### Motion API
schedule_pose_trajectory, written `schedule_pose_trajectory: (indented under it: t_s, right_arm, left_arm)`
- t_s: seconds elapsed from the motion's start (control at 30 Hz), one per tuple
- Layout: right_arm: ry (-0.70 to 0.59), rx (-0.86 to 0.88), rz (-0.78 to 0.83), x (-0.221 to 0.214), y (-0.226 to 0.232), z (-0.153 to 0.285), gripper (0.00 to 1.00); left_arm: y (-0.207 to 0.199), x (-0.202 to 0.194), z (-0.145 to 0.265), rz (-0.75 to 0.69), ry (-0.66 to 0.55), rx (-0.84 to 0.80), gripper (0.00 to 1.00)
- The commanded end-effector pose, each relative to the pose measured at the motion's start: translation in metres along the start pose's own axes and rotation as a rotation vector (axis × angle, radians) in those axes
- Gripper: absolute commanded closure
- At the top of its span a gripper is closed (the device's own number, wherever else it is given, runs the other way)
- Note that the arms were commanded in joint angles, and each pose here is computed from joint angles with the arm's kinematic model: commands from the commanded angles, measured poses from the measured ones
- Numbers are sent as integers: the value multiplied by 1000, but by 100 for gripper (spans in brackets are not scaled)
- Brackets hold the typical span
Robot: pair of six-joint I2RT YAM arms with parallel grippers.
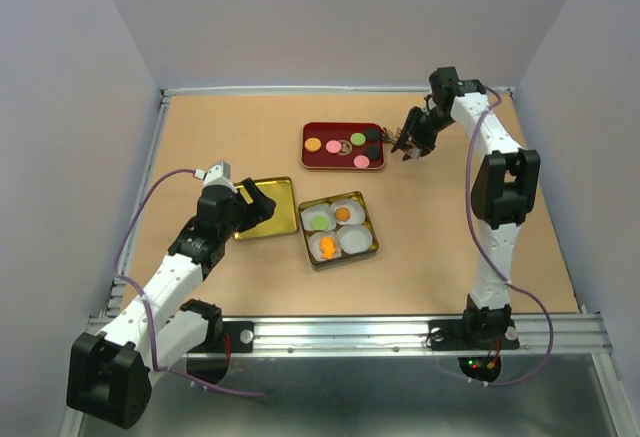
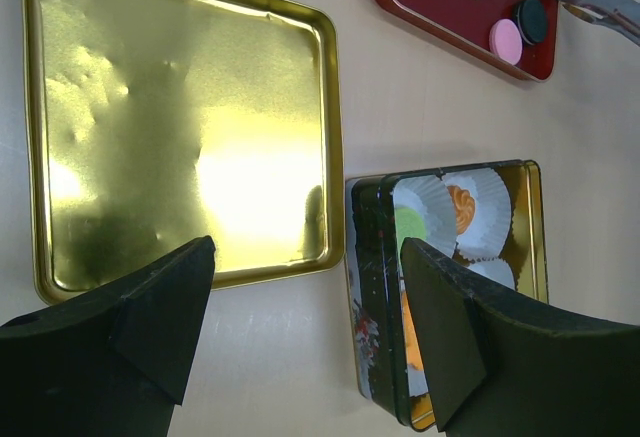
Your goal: Pack the cookies
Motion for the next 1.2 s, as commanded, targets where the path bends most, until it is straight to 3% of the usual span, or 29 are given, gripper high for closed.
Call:
schedule_pose_trajectory:
  t_s: [0.0, 0.37, 0.63, 0.8, 1.17]
  right_arm:
    - [-33, -1, 26, 3, 0, -1, 54]
    - [-9, 15, 26, 5, -2, -12, 55]
    - [-15, 36, 39, 6, 2, -9, 70]
    - [-26, 53, 47, 6, 7, -3, 74]
    - [-75, 116, 67, 7, 27, 25, 74]
  left_arm:
    - [-1, 3, 0, -5, -28, -23, 14]
    - [0, 1, -1, -5, -20, -16, 14]
    - [0, 1, -2, -5, -16, -15, 14]
    - [0, 1, -2, -5, -15, -17, 14]
    - [-1, 1, -1, -5, -16, -19, 14]
Point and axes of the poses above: each gripper's point midway between its finger pads, its own z axis back along the fingers, its own y axis along the line the jaws close on, x = y × z, the point moved 7 cm from there along z, back along the fingers, and after that the axes turned 4 degrees about -z, right-handed, at the moved point
